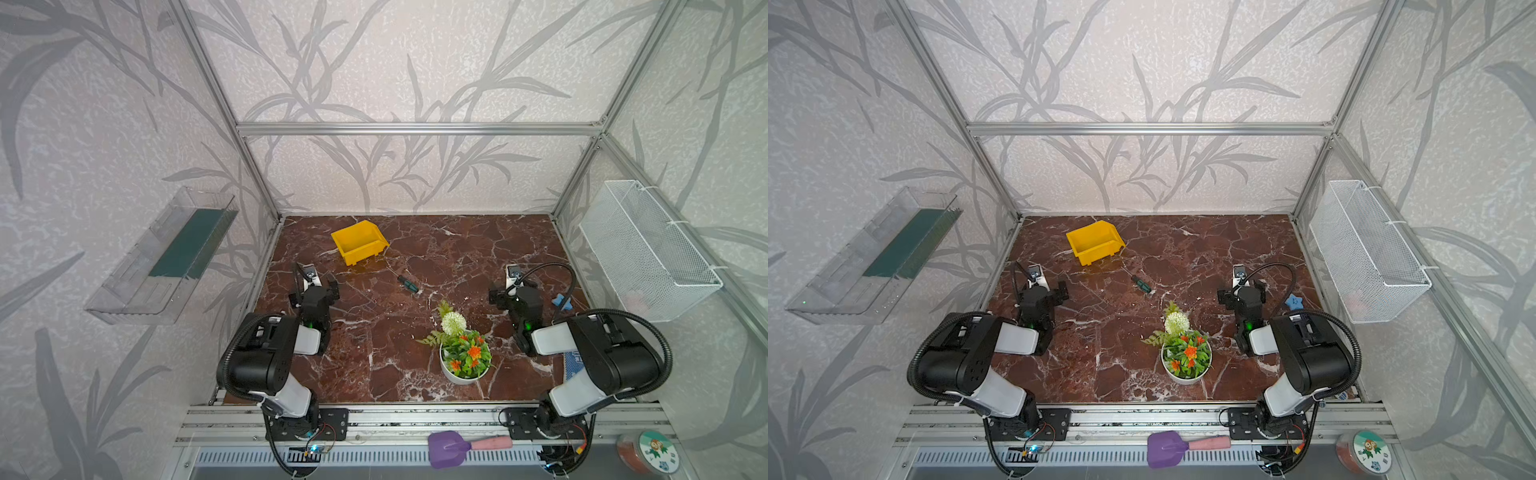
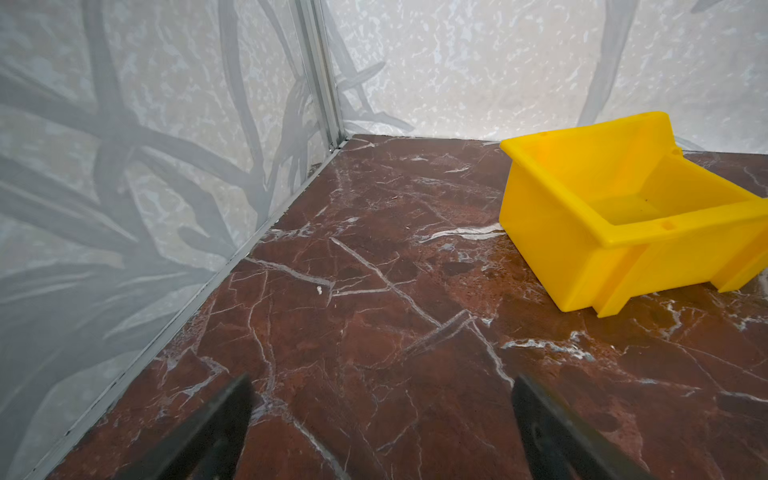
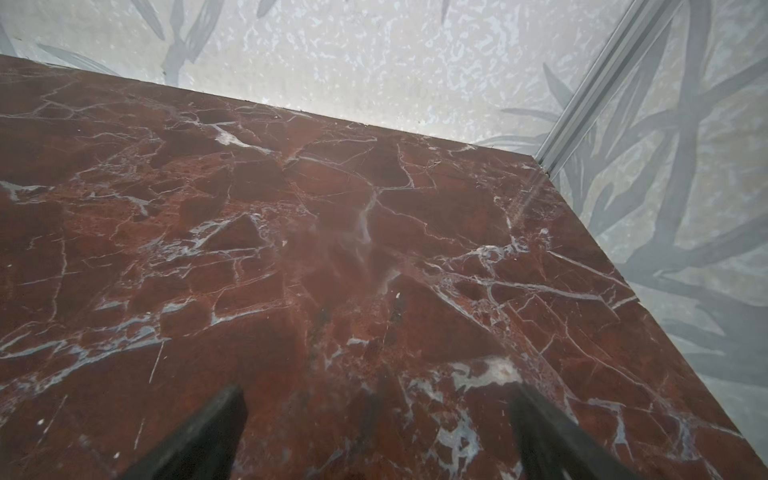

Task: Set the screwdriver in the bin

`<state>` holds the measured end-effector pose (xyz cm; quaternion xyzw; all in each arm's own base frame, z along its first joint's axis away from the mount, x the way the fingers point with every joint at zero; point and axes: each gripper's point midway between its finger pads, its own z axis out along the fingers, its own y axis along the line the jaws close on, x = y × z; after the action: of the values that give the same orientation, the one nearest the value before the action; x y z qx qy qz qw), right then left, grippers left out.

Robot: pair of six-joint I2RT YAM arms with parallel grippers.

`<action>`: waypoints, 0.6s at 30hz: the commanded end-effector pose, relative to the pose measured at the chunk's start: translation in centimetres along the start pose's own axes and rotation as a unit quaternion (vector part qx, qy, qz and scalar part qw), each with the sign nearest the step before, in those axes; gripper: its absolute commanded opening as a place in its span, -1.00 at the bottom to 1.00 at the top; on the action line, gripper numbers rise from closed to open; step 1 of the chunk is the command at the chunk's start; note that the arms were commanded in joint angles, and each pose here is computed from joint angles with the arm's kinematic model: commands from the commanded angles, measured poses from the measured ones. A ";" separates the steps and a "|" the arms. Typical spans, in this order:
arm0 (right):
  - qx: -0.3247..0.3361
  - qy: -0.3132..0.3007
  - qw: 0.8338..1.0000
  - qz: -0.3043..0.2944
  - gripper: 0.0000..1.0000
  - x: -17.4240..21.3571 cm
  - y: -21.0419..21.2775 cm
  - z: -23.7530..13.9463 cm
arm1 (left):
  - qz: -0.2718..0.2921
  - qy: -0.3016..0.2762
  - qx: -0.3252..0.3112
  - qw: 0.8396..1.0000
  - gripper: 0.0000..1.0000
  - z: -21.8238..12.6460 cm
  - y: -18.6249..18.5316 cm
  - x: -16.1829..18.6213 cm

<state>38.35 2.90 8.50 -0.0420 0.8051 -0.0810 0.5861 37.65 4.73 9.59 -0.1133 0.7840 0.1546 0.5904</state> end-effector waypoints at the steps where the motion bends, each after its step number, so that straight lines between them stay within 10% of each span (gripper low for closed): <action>1: 0.012 -0.022 1.000 0.003 0.98 -1.4 -0.4 0.4 | 0.000 -0.015 -0.003 1.000 0.99 0.3 -0.1 -1.1; 18: 0.005 -0.016 1.000 0.008 0.98 -1.4 -0.4 0.6 | -0.006 -0.004 -0.002 1.000 0.99 0.7 0.1 -0.9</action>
<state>38.60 2.82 8.75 -0.0402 0.8035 -0.0803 0.5884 38.15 5.04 10.05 -0.1182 0.7811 0.1548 0.5932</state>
